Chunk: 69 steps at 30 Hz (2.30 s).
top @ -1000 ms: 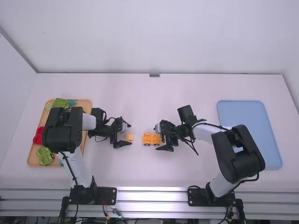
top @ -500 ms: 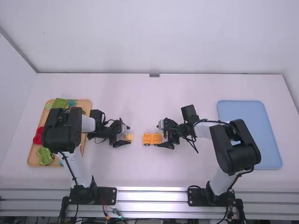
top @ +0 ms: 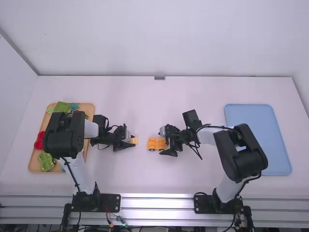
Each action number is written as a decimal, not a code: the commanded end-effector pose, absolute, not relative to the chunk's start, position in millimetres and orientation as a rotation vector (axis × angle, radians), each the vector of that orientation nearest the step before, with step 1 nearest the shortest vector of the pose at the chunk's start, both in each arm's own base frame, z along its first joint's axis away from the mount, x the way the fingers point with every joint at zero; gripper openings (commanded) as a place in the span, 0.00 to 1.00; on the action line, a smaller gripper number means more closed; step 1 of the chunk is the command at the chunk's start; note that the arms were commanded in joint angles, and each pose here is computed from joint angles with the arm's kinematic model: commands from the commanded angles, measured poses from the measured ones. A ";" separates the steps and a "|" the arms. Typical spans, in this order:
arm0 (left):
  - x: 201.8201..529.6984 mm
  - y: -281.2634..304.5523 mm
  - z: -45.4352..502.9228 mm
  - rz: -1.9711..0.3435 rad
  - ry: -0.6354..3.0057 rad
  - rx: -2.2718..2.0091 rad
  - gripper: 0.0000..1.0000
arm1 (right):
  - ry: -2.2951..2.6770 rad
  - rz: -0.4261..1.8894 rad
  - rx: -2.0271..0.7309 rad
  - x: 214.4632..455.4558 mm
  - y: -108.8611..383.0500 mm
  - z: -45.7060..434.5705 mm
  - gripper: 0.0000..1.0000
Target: Assemble lego blocks to make yellow taxi
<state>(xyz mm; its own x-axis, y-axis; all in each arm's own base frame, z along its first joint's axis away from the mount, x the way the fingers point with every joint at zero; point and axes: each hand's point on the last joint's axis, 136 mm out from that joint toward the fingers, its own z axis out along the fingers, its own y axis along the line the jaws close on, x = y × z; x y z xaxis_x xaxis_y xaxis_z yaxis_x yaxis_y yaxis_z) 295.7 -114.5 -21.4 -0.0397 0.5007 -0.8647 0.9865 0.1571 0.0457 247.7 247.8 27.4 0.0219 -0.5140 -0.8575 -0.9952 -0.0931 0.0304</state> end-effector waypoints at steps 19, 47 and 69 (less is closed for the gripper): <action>284.5 -108.1 -36.1 -0.781 1.740 1.468 0.46 | 1.657 0.874 -1.537 246.2 232.8 -1.6 0.99; 283.2 -102.6 -43.1 -0.760 1.797 1.489 0.45 | 1.643 0.816 -1.511 250.1 235.2 -2.0 0.99; 281.1 -101.9 -43.6 -0.718 1.727 1.448 0.44 | 1.643 0.815 -1.511 250.4 235.2 -1.9 0.99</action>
